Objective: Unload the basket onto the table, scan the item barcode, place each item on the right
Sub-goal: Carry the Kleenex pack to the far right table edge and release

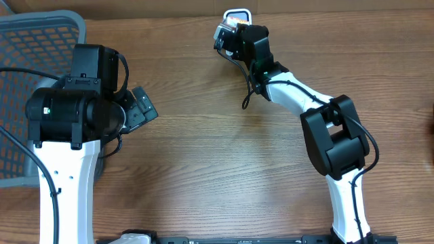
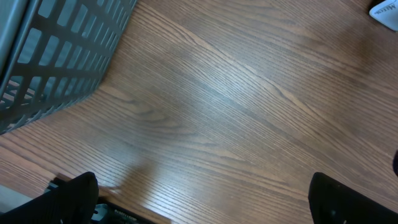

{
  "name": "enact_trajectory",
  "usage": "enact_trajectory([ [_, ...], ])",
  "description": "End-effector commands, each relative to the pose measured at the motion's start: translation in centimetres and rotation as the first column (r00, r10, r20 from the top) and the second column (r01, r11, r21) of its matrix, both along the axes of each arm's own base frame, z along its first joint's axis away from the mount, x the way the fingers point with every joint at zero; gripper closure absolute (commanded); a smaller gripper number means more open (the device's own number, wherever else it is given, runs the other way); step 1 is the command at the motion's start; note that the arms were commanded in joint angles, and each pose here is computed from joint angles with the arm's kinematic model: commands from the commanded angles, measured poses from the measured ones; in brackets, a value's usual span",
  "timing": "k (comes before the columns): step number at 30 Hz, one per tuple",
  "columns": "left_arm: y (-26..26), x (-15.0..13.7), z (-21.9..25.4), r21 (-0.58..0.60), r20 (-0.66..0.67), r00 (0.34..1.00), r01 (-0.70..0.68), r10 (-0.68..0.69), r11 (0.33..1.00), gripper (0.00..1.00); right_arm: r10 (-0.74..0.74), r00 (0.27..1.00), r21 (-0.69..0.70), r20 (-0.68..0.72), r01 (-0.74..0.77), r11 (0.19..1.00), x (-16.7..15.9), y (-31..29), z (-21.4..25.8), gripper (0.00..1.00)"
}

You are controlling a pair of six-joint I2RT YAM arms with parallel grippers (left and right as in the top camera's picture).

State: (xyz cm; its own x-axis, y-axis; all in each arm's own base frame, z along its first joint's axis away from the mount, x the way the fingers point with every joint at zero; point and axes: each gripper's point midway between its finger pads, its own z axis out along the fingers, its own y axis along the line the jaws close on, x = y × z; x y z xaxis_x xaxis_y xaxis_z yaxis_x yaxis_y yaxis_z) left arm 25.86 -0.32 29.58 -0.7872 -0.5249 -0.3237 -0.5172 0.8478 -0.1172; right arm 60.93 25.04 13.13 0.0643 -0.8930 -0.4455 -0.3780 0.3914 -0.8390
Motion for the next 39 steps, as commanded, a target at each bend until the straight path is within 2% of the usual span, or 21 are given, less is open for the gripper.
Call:
enact_trajectory([
  [1, 0.4, 0.0, -0.1, 0.005, -0.001, 1.0, -0.029, 0.029, 1.0, 0.0, -0.037, 0.998, 0.031, 0.045, 0.036, 0.999, 0.9, -0.8, 1.3, 0.96],
  [7, 0.4, 0.0, -0.1, 0.005, -0.001, 1.0, -0.029, 0.029, 1.0, 0.0, -0.112, 0.991, 0.051, 0.078, 0.108, 0.993, 1.8, -2.9, 2.2, 0.96],
  [14, 0.4, 0.0, -0.1, 0.005, -0.001, 1.0, -0.029, 0.029, 1.0, 0.01, -0.244, 0.969, 0.268, 0.028, 0.228, 0.936, 2.5, -5.1, 2.7, 0.96],
  [25, 0.4, 0.0, -0.1, 0.005, -0.001, 1.0, -0.029, 0.029, 1.0, 0.0, -0.298, 0.953, 0.313, 0.048, 0.269, 0.911, 2.9, -5.4, 4.5, 0.96],
  [28, 0.4, 0.0, -0.1, 0.005, -0.001, 1.0, -0.029, 0.029, 1.0, 0.0, -0.442, 0.897, 0.415, 0.027, 0.392, 0.821, 3.0, -7.7, 5.0, 0.96],
  [30, 0.4, 0.0, -0.1, 0.005, -0.001, 1.0, -0.029, 0.029, 1.0, 0.01, -0.557, 0.831, 0.5, -0.011, 0.487, 0.716, 2.9, -10.2, 5.3, 0.96],
  [33, 0.4, 0.0, -0.1, 0.005, -0.001, 1.0, -0.029, 0.029, 1.0, 0.0, -0.641, 0.757, 0.572, -0.128, 0.584, 0.576, 2.6, -13.6, 5.0, 0.96],
  [35, 0.4, 0.0, -0.1, 0.005, -0.001, 1.0, -0.029, 0.029, 1.0, 0.0, -0.686, 0.69, 0.636, -0.232, 0.641, 0.43, 2.0, -17.0, 5.5, 0.97],
  [38, 0.4, 0.0, -0.1, 0.005, -0.001, 1.0, -0.029, 0.029, 1.0, 0.01, -0.73, 0.592, 0.669, -0.342, 0.699, 0.253, 0.6, -21.8, 6.1, 0.96],
  [39, 0.4, 0.0, -0.1, 0.005, -0.001, 1.0, -0.029, 0.029, 1.0, 0.0, -0.755, 0.517, 0.657, -0.403, 0.738, 0.155, -0.8, -25.1, 6.3, 0.96],
])
